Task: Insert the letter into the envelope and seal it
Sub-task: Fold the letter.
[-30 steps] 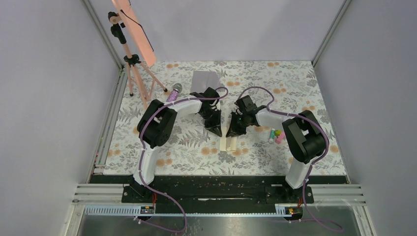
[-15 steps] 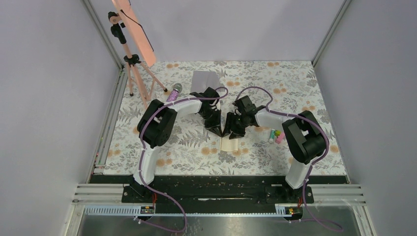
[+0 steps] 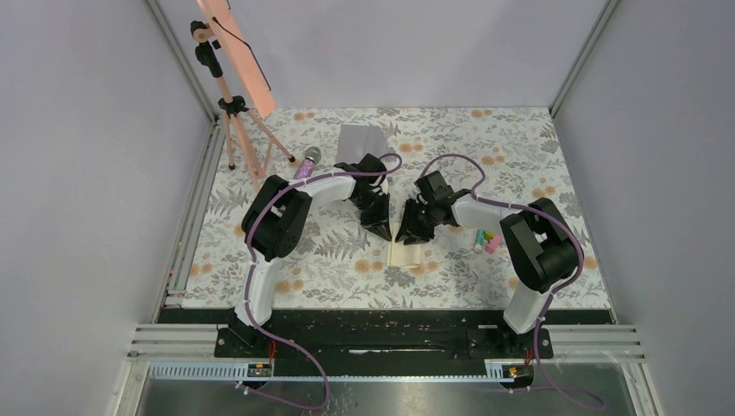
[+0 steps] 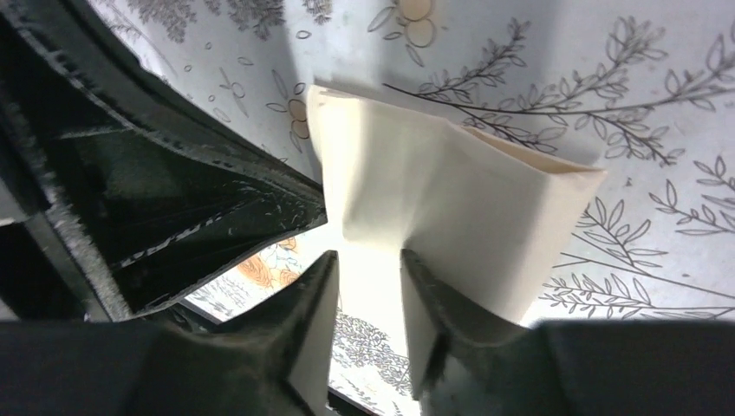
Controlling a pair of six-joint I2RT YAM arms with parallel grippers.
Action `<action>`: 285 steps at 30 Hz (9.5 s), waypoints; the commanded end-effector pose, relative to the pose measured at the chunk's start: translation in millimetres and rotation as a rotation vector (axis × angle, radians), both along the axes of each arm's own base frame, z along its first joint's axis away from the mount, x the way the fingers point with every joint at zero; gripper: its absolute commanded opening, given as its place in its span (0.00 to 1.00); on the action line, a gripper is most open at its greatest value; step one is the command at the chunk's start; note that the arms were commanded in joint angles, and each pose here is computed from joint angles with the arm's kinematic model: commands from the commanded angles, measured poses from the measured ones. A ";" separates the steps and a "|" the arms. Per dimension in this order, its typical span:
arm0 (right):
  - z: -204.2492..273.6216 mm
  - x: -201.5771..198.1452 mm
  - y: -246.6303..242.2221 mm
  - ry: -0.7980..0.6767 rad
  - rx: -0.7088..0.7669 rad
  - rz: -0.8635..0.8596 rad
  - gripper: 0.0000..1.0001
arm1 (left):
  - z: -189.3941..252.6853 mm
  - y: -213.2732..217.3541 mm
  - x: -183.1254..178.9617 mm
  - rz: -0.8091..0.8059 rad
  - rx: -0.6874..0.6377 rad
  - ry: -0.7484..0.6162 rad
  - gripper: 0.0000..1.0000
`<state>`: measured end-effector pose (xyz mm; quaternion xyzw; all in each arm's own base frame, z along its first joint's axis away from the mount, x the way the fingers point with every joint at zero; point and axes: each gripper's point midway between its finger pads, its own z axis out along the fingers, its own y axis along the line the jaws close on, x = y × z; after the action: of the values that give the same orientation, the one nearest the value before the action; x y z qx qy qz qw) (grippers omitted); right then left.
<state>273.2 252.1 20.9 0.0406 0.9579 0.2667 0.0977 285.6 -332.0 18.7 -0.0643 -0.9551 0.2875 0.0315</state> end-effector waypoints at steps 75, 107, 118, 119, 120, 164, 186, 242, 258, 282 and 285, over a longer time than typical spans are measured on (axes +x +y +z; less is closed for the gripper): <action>-17.1 -3.5 4.3 0.044 -0.001 -0.001 0.00 | -18.2 -7.4 23.5 0.159 0.004 -0.039 0.00; 5.5 -4.0 -54.4 0.011 0.208 -0.330 0.38 | -29.6 11.7 17.1 0.087 0.121 -0.024 0.00; -11.1 -3.6 -51.4 0.062 0.197 -0.320 0.33 | -24.8 10.4 18.4 0.085 0.111 -0.033 0.00; -13.0 -4.4 -52.0 0.068 0.189 -0.318 0.31 | -22.7 10.0 19.1 0.085 0.108 -0.037 0.00; -14.5 -4.7 -52.5 0.074 0.182 -0.315 0.30 | -20.2 9.4 19.7 0.085 0.104 -0.042 0.00; -11.5 -10.8 -59.5 0.119 0.071 -0.258 0.29 | -9.2 1.7 4.9 0.041 0.086 -0.058 0.01; 2.3 2.1 -21.5 0.077 0.187 -0.161 0.15 | -11.3 4.8 5.0 0.012 0.077 -0.062 0.01; -25.3 29.9 -36.1 0.122 0.006 -0.259 0.08 | -5.4 -3.8 6.5 0.007 0.136 -0.095 0.06; -30.0 23.0 -36.8 0.127 0.002 -0.210 0.07 | 12.2 -19.2 18.4 0.063 0.016 -0.067 0.05; 13.4 -34.2 7.1 0.028 0.110 0.262 0.08 | -31.6 3.5 16.9 0.124 0.112 0.027 0.03; 12.1 -36.4 12.8 0.031 0.116 0.287 0.08 | -31.6 3.1 16.6 0.125 0.111 0.030 0.03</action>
<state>235.6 254.0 16.6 -0.0475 0.9475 0.3147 0.0291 297.3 -342.4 18.6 -0.0036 -0.9596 0.2786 0.0401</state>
